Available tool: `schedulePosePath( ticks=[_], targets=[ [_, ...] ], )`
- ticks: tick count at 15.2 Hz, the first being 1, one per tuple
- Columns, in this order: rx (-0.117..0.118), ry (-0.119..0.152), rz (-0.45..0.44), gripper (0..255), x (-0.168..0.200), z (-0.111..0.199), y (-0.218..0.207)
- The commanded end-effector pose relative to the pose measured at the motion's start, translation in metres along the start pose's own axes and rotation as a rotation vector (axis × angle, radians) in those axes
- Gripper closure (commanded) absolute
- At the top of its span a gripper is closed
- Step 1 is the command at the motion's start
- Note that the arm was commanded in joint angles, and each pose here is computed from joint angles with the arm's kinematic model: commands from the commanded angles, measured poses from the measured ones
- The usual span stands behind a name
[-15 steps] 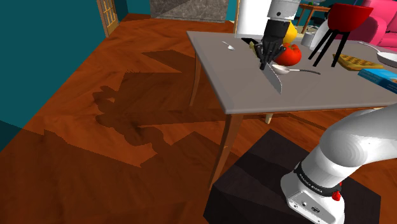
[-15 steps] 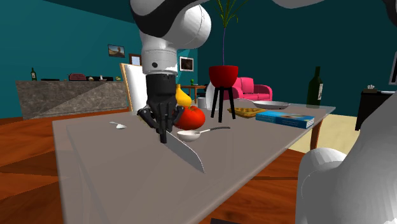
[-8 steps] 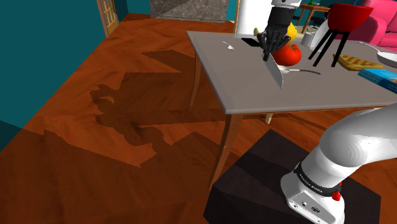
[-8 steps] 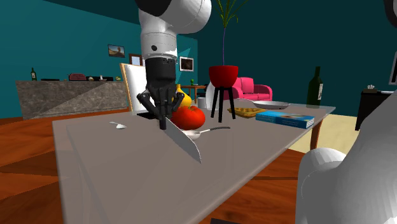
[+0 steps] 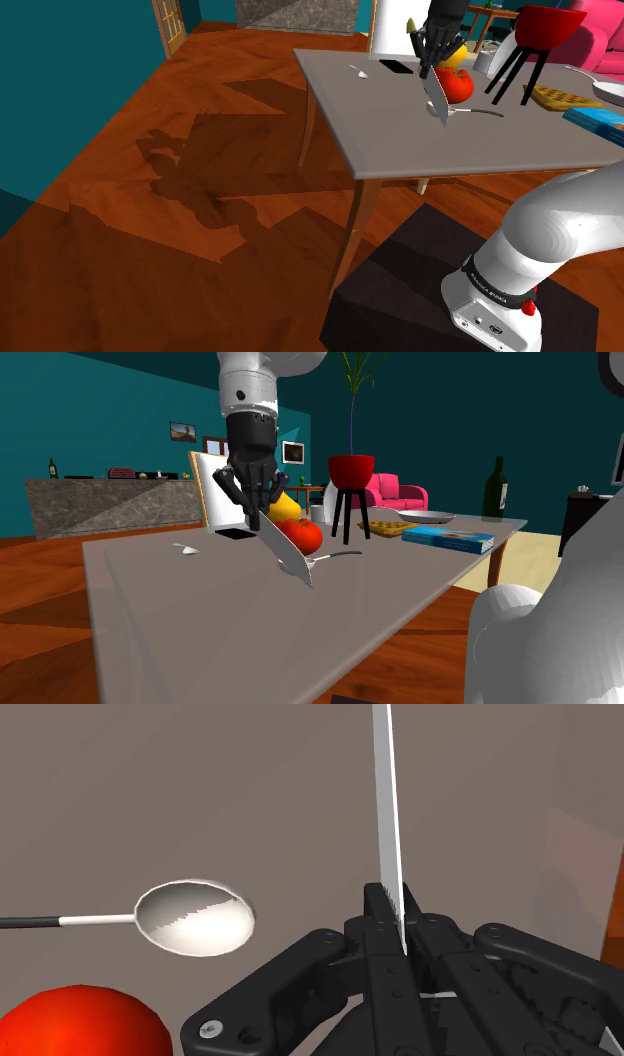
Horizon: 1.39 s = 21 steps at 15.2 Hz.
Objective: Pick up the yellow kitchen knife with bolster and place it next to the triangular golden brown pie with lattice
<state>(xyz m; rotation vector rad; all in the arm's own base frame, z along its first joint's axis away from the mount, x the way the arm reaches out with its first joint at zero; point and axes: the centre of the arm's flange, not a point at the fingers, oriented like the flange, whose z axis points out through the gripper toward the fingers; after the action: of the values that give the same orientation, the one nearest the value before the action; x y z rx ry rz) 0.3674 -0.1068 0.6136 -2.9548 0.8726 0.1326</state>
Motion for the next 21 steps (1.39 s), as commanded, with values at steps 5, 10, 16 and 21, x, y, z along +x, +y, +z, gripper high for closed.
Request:
schedulePosePath(
  ticks=[5, 10, 16, 21],
  targets=[
    [0.000, 0.000, 0.000, 255, 0.024, -0.008, 0.060],
    [0.000, 0.000, 0.000, 255, 0.048, -0.013, 0.122],
    [0.000, 0.000, 0.000, 255, 0.077, -0.018, 0.195],
    [0.000, 0.000, 0.000, 255, 0.102, -0.023, 0.256]
  ],
)
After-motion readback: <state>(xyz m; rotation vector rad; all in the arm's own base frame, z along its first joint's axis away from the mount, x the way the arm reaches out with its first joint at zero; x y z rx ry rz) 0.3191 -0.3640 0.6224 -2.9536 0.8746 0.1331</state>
